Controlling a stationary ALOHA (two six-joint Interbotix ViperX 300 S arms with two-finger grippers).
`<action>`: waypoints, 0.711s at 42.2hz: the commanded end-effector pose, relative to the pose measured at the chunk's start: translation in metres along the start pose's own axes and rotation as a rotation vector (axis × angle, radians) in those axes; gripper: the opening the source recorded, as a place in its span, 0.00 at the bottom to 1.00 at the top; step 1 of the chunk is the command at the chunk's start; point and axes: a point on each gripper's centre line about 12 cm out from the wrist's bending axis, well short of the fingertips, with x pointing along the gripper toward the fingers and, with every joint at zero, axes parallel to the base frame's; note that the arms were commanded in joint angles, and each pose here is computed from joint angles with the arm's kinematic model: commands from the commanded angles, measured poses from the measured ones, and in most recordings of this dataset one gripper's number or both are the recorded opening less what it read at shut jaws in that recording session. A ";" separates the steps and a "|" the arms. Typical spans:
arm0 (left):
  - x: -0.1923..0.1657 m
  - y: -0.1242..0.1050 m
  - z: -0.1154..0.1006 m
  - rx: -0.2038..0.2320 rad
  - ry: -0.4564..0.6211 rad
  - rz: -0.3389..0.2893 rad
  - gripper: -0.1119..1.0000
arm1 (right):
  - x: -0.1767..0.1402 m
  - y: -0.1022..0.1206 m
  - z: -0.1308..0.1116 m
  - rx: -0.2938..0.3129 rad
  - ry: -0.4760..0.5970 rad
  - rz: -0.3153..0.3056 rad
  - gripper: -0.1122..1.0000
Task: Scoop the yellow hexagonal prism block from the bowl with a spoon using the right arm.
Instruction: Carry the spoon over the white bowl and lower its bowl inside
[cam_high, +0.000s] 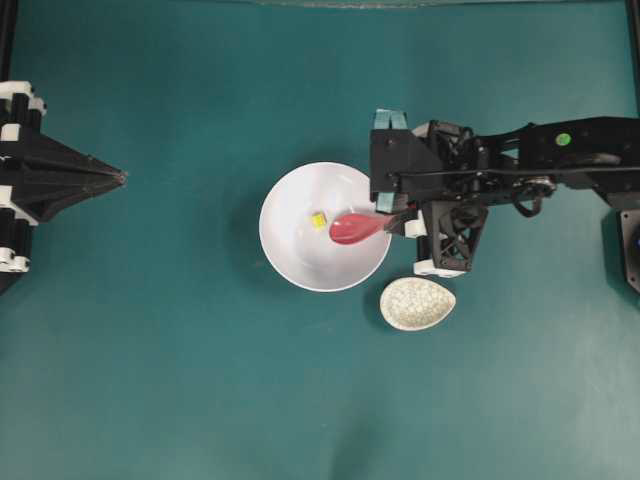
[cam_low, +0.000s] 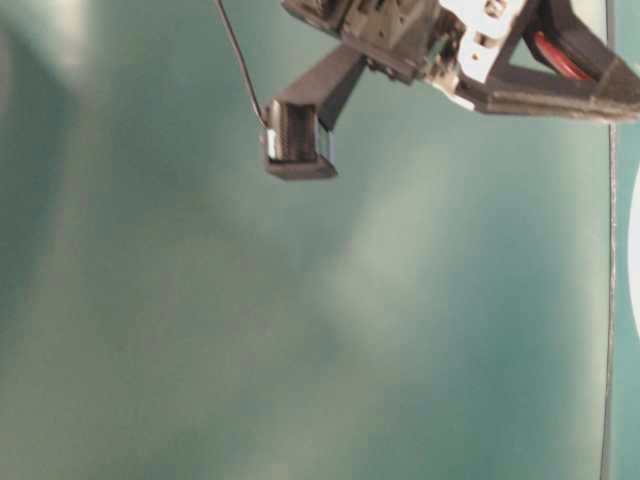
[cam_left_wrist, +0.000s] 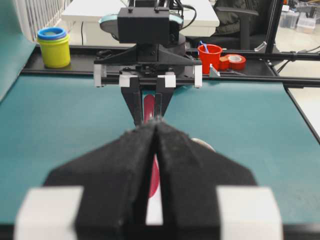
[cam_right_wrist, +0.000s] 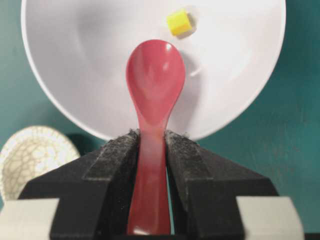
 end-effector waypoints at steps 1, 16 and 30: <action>0.003 0.000 0.006 0.002 -0.011 0.001 0.10 | -0.004 -0.001 0.012 0.000 -0.032 -0.002 0.30; 0.002 0.000 0.008 0.002 -0.015 0.001 0.10 | 0.008 -0.002 0.012 0.012 -0.032 -0.006 0.30; 0.002 0.000 0.009 0.002 -0.022 0.002 0.10 | 0.017 -0.003 0.021 0.013 -0.104 -0.012 0.30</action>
